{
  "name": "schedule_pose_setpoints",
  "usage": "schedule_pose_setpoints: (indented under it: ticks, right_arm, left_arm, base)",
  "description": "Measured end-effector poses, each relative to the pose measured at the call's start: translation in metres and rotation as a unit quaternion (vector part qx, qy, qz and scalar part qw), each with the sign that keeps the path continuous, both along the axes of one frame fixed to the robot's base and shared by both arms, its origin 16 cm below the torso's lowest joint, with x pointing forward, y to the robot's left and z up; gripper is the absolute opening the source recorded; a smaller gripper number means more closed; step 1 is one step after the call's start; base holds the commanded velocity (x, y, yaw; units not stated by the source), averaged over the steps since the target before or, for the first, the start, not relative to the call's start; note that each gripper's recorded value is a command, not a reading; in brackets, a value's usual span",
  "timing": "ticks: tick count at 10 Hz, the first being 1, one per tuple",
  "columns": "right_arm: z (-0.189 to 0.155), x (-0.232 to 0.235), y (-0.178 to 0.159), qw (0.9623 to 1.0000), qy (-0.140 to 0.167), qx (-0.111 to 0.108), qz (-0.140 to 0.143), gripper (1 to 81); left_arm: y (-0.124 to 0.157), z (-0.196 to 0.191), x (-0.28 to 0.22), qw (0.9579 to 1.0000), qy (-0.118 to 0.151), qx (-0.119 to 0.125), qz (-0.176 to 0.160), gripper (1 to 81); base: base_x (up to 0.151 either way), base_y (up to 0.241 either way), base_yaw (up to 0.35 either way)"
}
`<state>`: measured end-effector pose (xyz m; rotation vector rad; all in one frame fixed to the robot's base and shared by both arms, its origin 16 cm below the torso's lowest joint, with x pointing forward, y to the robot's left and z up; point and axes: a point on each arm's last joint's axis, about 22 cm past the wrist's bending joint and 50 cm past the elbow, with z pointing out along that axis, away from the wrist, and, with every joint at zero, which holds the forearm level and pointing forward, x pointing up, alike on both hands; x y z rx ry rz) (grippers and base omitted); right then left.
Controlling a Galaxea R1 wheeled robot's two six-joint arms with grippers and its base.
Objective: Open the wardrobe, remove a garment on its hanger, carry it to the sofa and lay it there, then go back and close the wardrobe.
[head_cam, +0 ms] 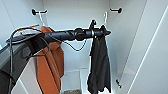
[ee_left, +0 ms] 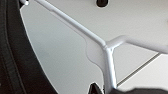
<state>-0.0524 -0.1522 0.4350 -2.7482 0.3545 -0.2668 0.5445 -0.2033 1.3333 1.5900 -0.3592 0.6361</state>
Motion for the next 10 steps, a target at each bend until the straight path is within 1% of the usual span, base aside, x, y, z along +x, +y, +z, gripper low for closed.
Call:
schedule_pose_setpoints:
  ticks: [3, 4, 6, 8, 10]
  right_arm:
    - [0.000, 0.001, 0.000, 1.0000, -0.003, 0.000, -0.001, 81.1]
    - [0.000, 0.001, 0.000, 1.0000, -0.003, -0.001, -0.001, 81.1]
    - [0.000, 0.001, 0.000, 1.0000, -0.003, -0.001, -0.001, 81.1]
    - [0.000, 0.001, 0.000, 1.0000, -0.004, -0.001, -0.001, 81.1]
    - [0.000, 0.001, 0.000, 1.0000, -0.004, -0.001, -0.002, 81.1]
  left_arm:
    - [0.003, -0.020, 0.001, 0.9999, 0.013, -0.001, -0.002, 1.0]
    - [0.003, -0.030, 0.000, 0.9998, 0.019, -0.008, -0.007, 1.0]
    - [0.001, -0.045, -0.011, 0.9994, 0.025, -0.011, -0.021, 1.0]
    - [0.004, -0.040, -0.018, 0.9990, 0.023, -0.022, -0.030, 1.0]
    - [0.008, -0.046, -0.017, 0.9989, 0.027, -0.024, -0.029, 1.0]
  base:
    - [-0.119, 0.000, 0.000]
    - [-0.118, 0.000, 0.000]
    - [-0.119, 0.000, 0.000]
    - [-0.119, 0.000, 0.000]
    - [-0.119, 0.000, 0.000]
